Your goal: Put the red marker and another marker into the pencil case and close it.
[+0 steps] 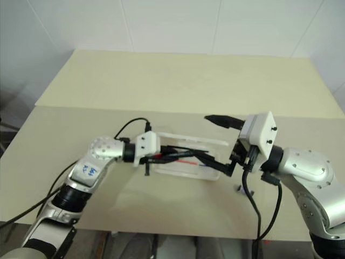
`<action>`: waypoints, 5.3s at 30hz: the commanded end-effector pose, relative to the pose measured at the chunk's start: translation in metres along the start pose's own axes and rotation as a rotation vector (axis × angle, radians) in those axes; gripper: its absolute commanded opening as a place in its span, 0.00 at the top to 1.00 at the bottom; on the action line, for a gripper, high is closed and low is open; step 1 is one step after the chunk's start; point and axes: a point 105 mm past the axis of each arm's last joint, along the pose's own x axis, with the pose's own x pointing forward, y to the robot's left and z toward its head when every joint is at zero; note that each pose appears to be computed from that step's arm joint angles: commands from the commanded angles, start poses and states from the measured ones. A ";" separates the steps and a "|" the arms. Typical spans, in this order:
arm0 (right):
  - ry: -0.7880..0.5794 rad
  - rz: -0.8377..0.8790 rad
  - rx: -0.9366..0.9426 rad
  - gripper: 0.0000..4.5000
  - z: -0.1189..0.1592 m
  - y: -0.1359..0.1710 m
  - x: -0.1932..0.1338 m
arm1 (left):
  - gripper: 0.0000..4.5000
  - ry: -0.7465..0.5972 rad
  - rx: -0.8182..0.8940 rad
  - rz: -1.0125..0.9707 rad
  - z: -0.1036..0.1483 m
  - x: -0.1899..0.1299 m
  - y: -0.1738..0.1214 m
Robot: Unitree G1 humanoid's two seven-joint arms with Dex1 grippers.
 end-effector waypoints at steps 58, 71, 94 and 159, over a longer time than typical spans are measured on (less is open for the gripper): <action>0.010 -0.026 -0.025 0.00 0.003 0.008 -0.007 | 0.86 0.071 0.218 -0.139 -0.002 0.009 0.005; 0.168 0.038 -0.006 0.00 -0.013 0.015 -0.039 | 0.86 0.044 0.226 -0.084 0.000 0.025 0.016; 0.139 0.034 0.026 0.00 -0.015 0.018 -0.032 | 0.11 -0.056 0.123 -0.172 0.019 0.025 -0.002; 0.620 -0.081 0.278 0.60 -0.189 -0.086 -0.143 | 0.00 -0.246 0.005 -0.101 0.063 -0.072 -0.022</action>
